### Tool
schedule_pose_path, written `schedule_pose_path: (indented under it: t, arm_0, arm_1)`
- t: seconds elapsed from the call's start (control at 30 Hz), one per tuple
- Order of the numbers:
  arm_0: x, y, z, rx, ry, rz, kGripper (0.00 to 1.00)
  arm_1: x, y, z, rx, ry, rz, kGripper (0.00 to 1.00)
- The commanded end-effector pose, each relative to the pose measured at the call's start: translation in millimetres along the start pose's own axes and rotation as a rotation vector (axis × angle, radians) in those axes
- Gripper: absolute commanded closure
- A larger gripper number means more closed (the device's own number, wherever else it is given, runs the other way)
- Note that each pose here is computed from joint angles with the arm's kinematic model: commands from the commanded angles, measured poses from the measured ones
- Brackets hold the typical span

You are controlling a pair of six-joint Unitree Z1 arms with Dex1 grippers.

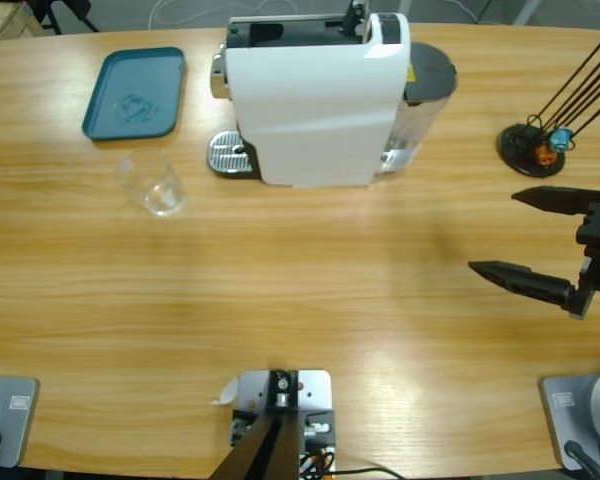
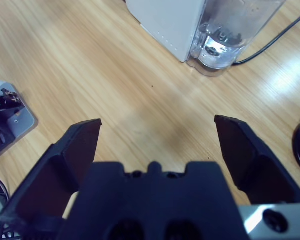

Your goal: Pour coffee

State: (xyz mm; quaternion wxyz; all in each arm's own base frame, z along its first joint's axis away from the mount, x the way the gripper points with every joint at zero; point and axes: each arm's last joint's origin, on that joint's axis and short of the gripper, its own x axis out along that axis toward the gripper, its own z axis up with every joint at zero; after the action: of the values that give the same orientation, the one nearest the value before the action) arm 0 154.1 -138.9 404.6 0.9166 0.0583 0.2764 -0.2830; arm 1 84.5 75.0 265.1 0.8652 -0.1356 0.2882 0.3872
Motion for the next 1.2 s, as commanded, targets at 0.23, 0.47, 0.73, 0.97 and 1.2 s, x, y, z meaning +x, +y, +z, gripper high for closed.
schedule_pose_path:
  t: [0.23,0.47,0.73,0.97,1.2]
  arm_0:
    - [-6,9,-73,-0.013,0.096,0.031,0.000]
    - [16,8,-87,0.019,0.193,0.047,0.009]
    - [10,13,-111,0.020,0.211,0.064,0.009]
    - [23,13,-114,0.020,0.229,0.094,0.009]
    - [26,13,-115,0.019,0.233,0.093,0.011]
  arm_1:
    - [-19,-12,32,0.070,0.037,-0.216,0.007]
    - [-19,-61,48,0.445,0.106,-0.565,0.288]
    - [3,-101,24,0.634,0.046,-0.690,0.529]
    - [37,-111,0,0.659,0.113,-0.658,0.524]
    - [42,-116,-9,0.672,0.123,-0.688,0.524]
